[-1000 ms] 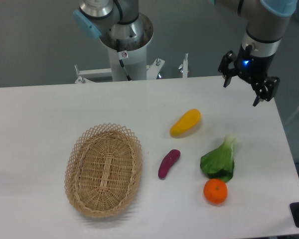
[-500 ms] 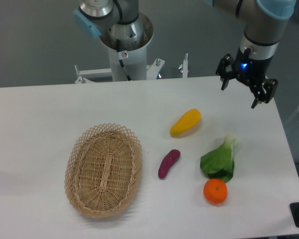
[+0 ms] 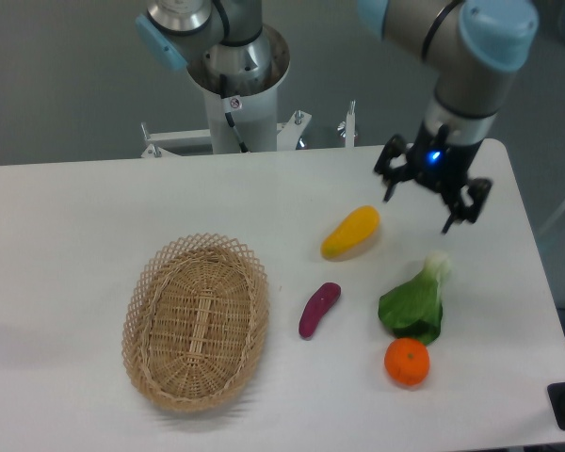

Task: Pick up the sweet potato from the table
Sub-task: 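Move the open gripper down toward the purple sweet potato, then lower the gripper around the sweet potato and close on it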

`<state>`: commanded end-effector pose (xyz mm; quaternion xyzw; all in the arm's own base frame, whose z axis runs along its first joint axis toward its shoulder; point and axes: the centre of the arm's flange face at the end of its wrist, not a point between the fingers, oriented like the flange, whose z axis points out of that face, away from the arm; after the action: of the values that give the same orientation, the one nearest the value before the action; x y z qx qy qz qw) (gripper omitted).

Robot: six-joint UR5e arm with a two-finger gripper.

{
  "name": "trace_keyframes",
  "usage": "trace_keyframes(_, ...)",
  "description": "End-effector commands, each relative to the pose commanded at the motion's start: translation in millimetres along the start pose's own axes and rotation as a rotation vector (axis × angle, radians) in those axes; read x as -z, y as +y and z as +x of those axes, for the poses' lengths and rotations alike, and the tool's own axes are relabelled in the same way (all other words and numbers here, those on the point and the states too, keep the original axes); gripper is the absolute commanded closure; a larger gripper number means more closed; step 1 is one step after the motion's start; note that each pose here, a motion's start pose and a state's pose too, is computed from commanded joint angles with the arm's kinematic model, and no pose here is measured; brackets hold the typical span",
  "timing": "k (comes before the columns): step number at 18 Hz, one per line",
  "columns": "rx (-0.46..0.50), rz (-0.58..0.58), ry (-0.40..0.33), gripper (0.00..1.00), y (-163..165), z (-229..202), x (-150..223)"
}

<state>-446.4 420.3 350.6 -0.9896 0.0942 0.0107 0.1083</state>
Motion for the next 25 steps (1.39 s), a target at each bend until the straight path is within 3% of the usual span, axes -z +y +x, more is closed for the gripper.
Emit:
trace_keyframes(5, 0.008, 0.004, -0.003, 0.0, -5.4, 33.1, -75.9)
trace_keyframes(9, 0.054, -0.061, 0.013, 0.0, -23.6, 51.3, -110.9)
trace_keyframes(16, 0.036, -0.15, -0.011, 0.0, -24.8, 67.4, -150.3)
trace_keyframes(25, 0.017, -0.159, -0.026, 0.0, -29.2, 71.4, -170.3)
